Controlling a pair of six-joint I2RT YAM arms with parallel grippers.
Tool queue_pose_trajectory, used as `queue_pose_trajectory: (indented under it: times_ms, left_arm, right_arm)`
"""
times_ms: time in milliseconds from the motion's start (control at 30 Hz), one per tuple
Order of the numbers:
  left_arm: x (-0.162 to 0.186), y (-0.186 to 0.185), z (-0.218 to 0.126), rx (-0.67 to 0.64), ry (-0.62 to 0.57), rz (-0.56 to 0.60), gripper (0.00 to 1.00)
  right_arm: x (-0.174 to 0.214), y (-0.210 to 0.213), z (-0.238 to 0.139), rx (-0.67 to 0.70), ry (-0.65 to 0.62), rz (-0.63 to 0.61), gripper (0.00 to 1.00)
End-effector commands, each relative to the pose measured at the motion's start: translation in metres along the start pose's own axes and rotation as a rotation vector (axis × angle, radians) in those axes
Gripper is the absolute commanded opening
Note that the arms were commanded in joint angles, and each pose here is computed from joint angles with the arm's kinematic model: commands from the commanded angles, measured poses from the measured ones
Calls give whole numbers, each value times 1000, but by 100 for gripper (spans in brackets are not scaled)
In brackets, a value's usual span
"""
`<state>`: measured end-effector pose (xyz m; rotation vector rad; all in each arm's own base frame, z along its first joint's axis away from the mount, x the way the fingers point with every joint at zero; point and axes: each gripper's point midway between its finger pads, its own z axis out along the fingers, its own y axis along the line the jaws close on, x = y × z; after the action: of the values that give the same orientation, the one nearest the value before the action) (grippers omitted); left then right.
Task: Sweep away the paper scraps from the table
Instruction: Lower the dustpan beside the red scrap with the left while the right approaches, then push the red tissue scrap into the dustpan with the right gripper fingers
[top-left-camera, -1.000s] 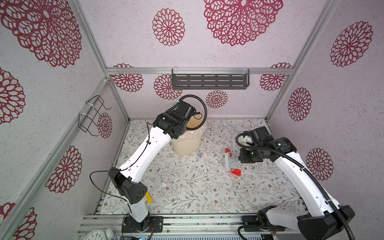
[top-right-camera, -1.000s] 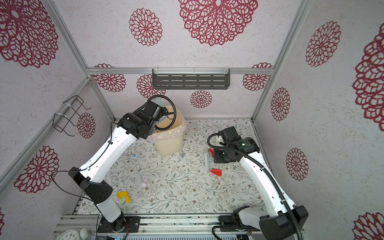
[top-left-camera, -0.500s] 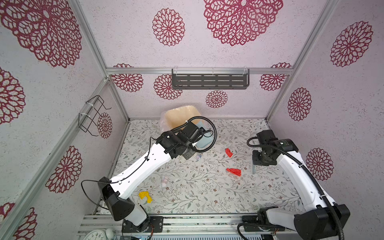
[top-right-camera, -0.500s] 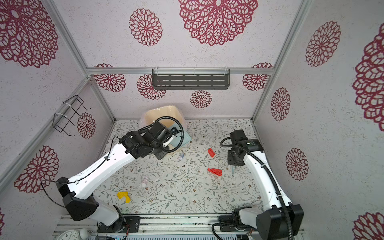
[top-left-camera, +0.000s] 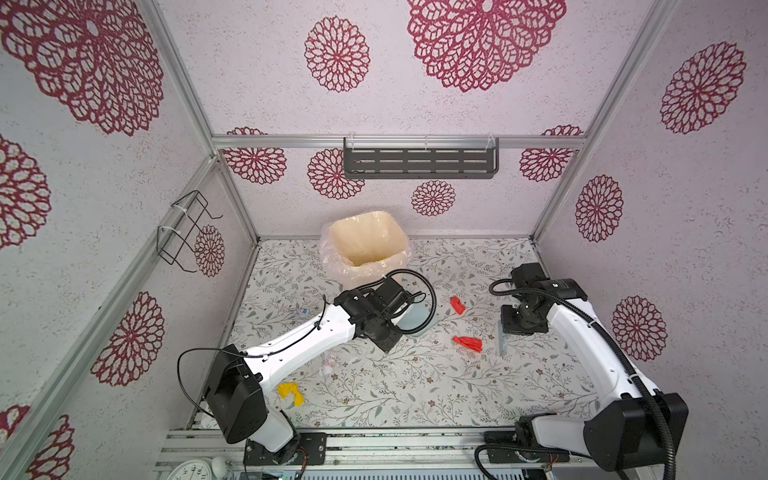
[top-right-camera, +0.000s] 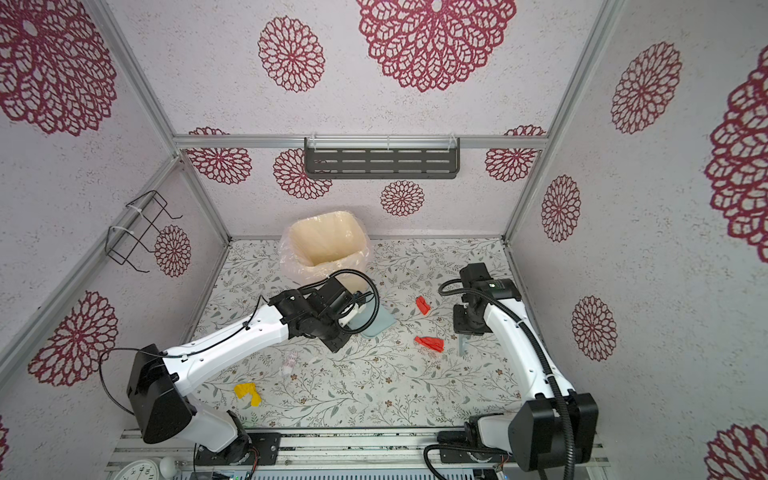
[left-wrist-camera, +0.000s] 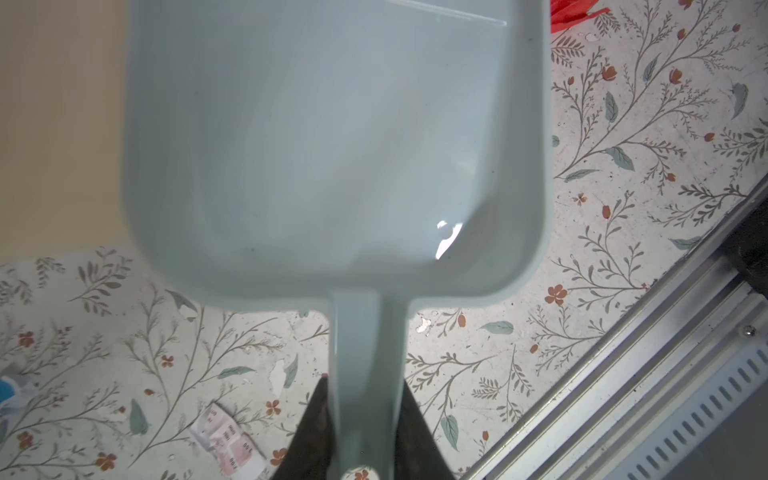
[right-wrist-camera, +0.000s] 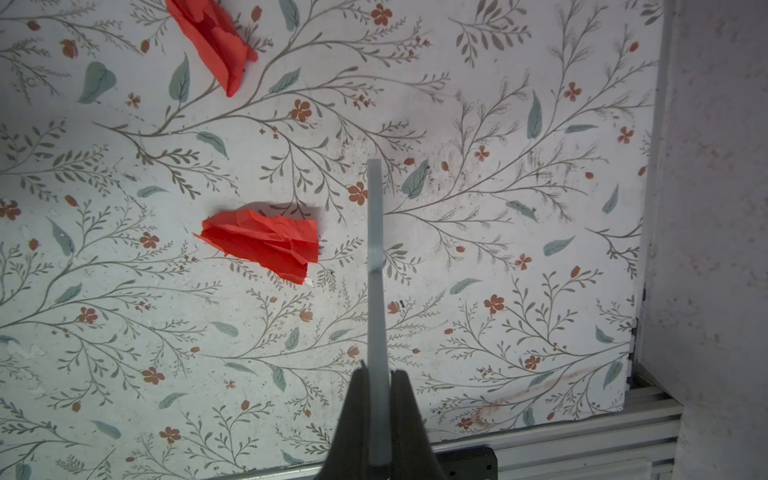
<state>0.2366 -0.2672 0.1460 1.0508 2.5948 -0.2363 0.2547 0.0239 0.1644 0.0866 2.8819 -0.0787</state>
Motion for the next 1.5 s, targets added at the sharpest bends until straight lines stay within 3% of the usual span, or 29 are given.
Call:
queue_pose_trajectory:
  times_ms: [0, 333, 933, 1267, 1467]
  left_arm:
    - [-1, -16, 7, 73, -30, -35, 0]
    - [35, -25, 24, 102, 51, -83, 0]
    - [65, -36, 39, 110, 140, -103, 0]
    - [79, -45, 36, 108, 182, -84, 0]
    - [85, -54, 37, 112, 205, -68, 0]
  right_arm:
    - [-1, 9, 0, -48, -6, -16, 0]
    - [6, 31, 10, -93, 44, -84, 0]
    - [26, 93, -18, -155, 63, -252, 0]
    - [2, 76, -33, -12, 3, -345, 0]
    - [-1, 89, -16, -46, 41, -404, 0]
